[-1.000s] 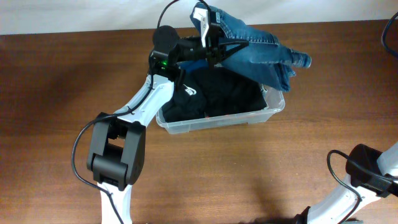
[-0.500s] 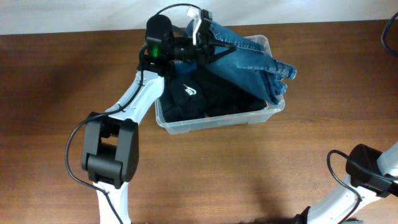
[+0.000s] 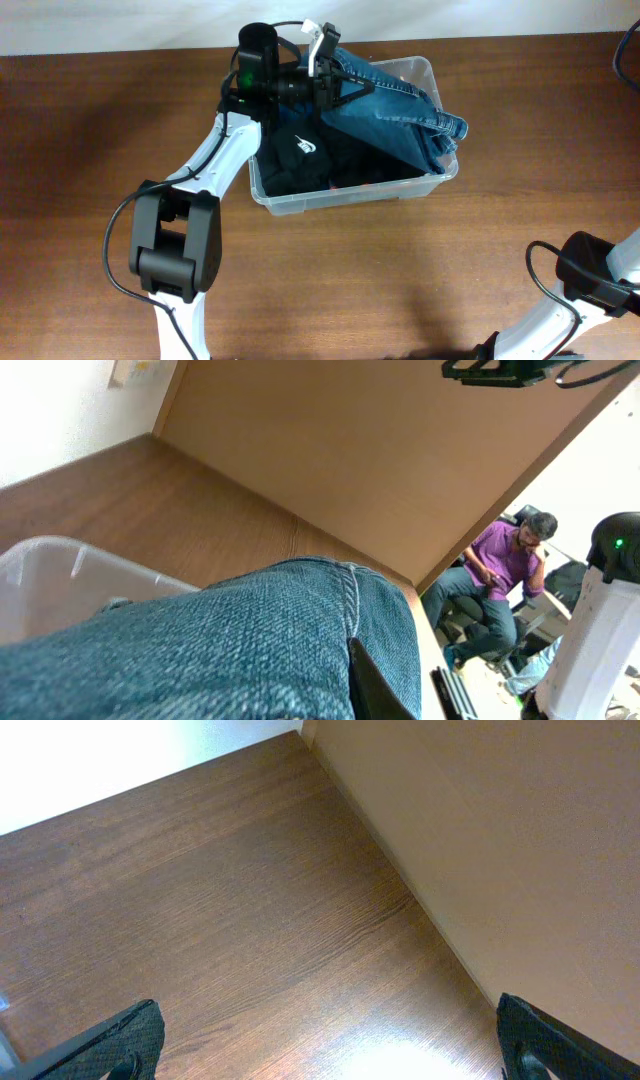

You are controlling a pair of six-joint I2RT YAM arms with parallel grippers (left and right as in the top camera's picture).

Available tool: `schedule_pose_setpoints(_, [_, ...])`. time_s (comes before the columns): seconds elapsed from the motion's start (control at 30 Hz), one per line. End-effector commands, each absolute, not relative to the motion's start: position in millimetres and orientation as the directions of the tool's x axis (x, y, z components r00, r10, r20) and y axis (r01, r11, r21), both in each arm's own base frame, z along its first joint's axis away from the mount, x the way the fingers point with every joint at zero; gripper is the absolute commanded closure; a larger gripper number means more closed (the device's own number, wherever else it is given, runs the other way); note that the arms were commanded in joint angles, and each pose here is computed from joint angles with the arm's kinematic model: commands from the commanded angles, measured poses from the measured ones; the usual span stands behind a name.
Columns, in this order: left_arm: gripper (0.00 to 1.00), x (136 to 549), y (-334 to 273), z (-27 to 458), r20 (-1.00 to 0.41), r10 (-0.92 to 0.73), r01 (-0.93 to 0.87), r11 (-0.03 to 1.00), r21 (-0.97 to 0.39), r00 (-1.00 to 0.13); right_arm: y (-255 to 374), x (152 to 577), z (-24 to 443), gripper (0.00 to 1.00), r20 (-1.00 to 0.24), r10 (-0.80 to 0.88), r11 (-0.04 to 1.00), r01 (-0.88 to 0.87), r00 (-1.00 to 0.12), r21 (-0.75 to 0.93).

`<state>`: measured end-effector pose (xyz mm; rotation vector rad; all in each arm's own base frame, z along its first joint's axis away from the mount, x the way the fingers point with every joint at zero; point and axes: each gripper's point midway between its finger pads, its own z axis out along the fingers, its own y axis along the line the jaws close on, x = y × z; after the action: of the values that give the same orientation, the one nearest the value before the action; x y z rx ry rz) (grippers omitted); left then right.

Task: Pack container
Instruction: 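Lower the blue jeans into the bin on top of the shirts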

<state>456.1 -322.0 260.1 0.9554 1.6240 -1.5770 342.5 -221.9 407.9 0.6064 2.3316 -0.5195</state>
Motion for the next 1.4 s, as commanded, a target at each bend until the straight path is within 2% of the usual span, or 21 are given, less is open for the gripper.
schedule_pose_setpoints(0.0, [0.92,457.3,-310.4,278.1,-0.87,0.046,0.871,0.003,-0.49,-0.49,-223.4,340.6,406.5,0.02,-0.679,0.287,0.808,0.552,-0.675,-0.206])
schedule_pose_setpoints(0.23, [0.92,471.5,-293.7,236.6,-0.773,0.077,0.773,0.162,-0.614,-0.63,-223.4,340.6,406.5,0.02,-0.679,0.287,0.808,0.552,-0.675,-0.206])
schedule_pose_setpoints(0.3, [0.92,473.3,-290.8,219.9,-0.755,0.099,0.753,0.226,-0.617,-0.648,-223.5,340.7,406.3,0.02,-0.679,0.288,0.808,0.551,-0.676,-0.206])
schedule_pose_setpoints(0.37, [0.92,475.1,-286.0,191.3,-0.722,0.145,0.718,0.345,-0.604,-0.677,-223.4,340.6,406.5,0.02,-0.679,0.287,0.808,0.552,-0.675,-0.206])
schedule_pose_setpoints(0.57, [0.93,481.9,-271.9,158.0,-0.657,0.177,0.637,0.52,-0.57,-0.733,-223.4,340.6,406.4,0.02,-0.679,0.288,0.808,0.551,-0.676,-0.206])
schedule_pose_setpoints(0.83, [0.99,473.4,-266.2,146.4,-0.596,0.189,0.587,0.552,-0.593,-0.78,-223.4,340.6,406.5,0.02,-0.679,0.287,0.808,0.552,-0.675,-0.206])
schedule_pose_setpoints(0.97, [0.99,470.0,-257.5,142.3,-0.561,0.194,0.548,0.607,-0.576,-0.805,-223.4,340.6,406.5,0.02,-0.679,0.287,0.808,0.552,-0.675,-0.206])
schedule_pose_setpoints(1.37, [0.99,449.1,-204.9,182.7,-0.528,0.194,0.429,0.825,-0.368,-0.827,-223.4,340.6,406.4,0.02,-0.679,0.288,0.808,0.551,-0.676,-0.206])
